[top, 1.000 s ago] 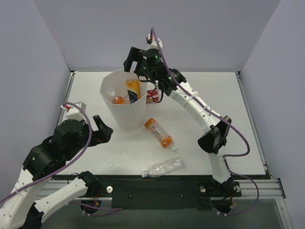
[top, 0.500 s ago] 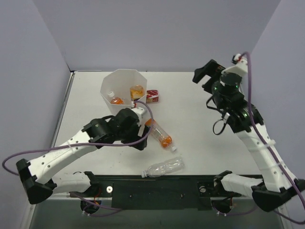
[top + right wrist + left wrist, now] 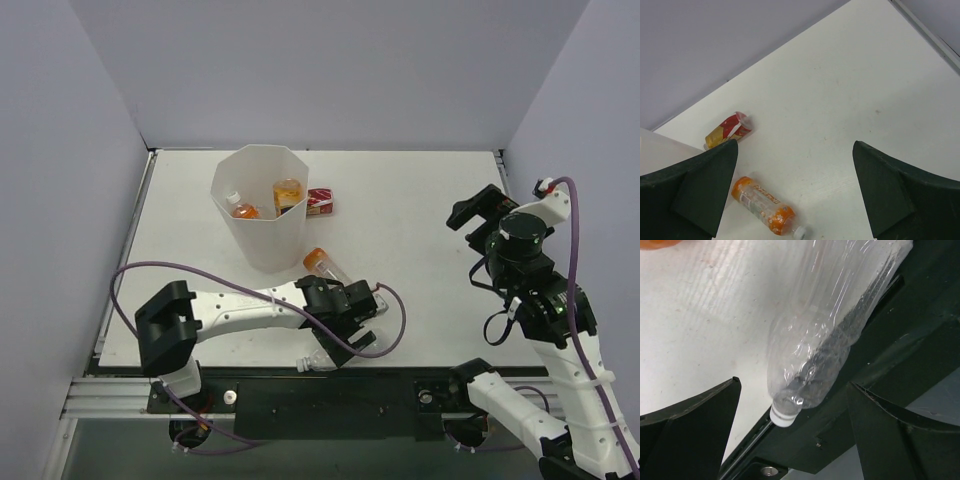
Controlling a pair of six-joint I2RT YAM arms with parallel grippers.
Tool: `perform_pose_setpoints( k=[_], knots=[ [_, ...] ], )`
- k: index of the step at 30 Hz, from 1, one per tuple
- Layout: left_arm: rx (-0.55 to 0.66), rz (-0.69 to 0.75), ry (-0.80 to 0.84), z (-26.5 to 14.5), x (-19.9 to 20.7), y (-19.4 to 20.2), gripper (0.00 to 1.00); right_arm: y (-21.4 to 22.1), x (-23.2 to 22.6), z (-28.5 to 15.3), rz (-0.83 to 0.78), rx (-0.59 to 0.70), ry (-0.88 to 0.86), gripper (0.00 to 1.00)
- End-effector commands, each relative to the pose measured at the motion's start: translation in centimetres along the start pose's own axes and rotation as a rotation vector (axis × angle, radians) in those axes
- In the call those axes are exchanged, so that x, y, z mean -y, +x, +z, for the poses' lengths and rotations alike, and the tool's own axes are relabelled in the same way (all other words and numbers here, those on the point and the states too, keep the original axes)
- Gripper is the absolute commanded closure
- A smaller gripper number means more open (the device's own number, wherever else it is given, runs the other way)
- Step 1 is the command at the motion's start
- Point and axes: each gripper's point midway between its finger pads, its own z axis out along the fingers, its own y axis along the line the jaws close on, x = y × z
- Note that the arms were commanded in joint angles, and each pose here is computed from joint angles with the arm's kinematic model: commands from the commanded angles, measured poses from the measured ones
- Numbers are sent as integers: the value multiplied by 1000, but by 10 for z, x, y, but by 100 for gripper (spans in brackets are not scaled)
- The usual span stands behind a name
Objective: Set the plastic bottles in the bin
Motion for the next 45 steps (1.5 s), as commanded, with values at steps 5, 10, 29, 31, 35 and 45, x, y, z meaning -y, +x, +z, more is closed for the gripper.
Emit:
perform_pose_setpoints(
  k=[5,10,29,31,35,45],
  knots=[
    [11,65,-6,40,13,-8,4,-2,4,0,-11,-10,26,8],
    [13,52,-37,46,9,-8,30,4,2,6,-15,-24,31,8],
    [726,-151,-105,-236,-88,-167,65,-41,40,-18,2,171,158,7],
    [888,-230,-175,-289,-122,-184,65,-40,41,-19,4,171,156,8],
    [1138,-382,-344,-360,-190,-191,65,-38,43,-20,-6,161,158,8],
    [1181,-532,-548,-334,-303,-166,61,0,25,-11,-121,-14,50,12]
  ],
)
